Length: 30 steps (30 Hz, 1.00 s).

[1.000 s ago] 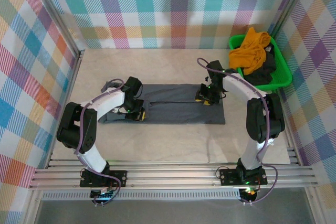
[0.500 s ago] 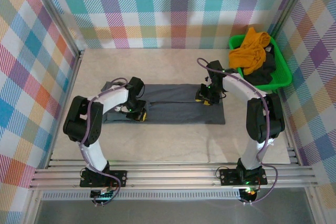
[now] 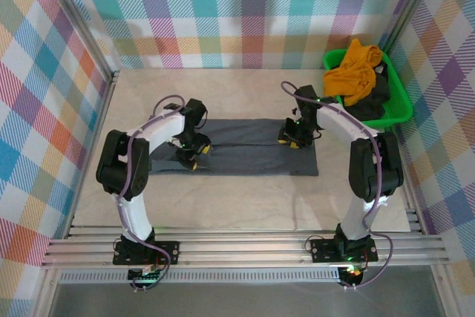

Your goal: Fold and stack the t-shirts

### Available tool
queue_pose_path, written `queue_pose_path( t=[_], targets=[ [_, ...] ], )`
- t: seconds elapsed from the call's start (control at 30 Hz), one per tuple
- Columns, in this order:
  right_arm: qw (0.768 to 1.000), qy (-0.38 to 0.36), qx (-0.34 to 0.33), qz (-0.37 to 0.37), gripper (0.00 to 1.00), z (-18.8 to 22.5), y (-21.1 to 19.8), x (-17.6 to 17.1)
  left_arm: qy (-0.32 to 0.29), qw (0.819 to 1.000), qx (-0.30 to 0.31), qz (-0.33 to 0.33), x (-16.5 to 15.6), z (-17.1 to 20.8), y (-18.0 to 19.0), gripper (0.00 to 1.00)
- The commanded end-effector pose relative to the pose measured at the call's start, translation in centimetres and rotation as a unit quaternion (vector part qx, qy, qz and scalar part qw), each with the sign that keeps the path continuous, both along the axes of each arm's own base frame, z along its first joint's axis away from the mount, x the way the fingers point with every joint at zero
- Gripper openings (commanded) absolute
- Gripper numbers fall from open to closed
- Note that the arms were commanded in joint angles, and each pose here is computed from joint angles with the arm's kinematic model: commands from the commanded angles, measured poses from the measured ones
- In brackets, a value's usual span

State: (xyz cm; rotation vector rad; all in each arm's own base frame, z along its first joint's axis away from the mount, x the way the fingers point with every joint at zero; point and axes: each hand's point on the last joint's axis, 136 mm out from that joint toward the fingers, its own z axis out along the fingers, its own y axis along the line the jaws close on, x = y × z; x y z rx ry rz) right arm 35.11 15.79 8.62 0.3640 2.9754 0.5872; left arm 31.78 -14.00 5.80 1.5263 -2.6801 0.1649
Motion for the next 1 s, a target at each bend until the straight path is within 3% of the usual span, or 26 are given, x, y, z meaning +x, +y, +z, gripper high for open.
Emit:
queue_pose_path(
  t=[0.0,0.1,0.27,0.37,0.53,0.7,0.87,0.97],
  targets=[
    [1.000,-0.014,-0.003,-0.017,0.38,0.9,-2.5,0.6,-0.048,0.998,0.039,-0.009,-0.9,5.5,2.9,0.69],
    [0.999,-0.016,-0.005,-0.028,0.38,0.8,-3.9,1.8,-0.056,0.998,0.023,0.019,-2.3,5.9,3.9,0.61],
    [0.999,-0.006,-0.024,-0.032,0.38,-0.2,-5.5,4.0,-0.016,0.997,0.000,0.079,-5.0,3.2,4.9,0.33],
    [0.999,0.002,-0.045,-0.027,0.37,-1.3,-6.1,5.2,-0.015,0.994,0.002,0.111,-4.6,1.7,6.5,0.23],
    [0.996,0.041,-0.075,-0.020,0.35,-3.6,-6.8,5.8,-0.013,0.991,0.016,0.131,-1.9,-0.4,8.9,0.15],
    [0.991,0.082,-0.104,-0.020,0.35,-5.6,-7.7,4.8,0.007,0.993,0.034,0.113,0.2,-2.4,9.8,0.13],
    [0.985,0.126,-0.113,-0.032,0.34,-7.0,-7.8,1.9,0.037,0.994,0.038,0.095,0.6,-4.7,9.9,0.12],
    [0.981,0.149,-0.118,-0.038,0.35,-7.3,-7.3,-0.7,0.033,0.995,0.044,0.081,2.7,-5.1,10.2,0.12]
  ],
)
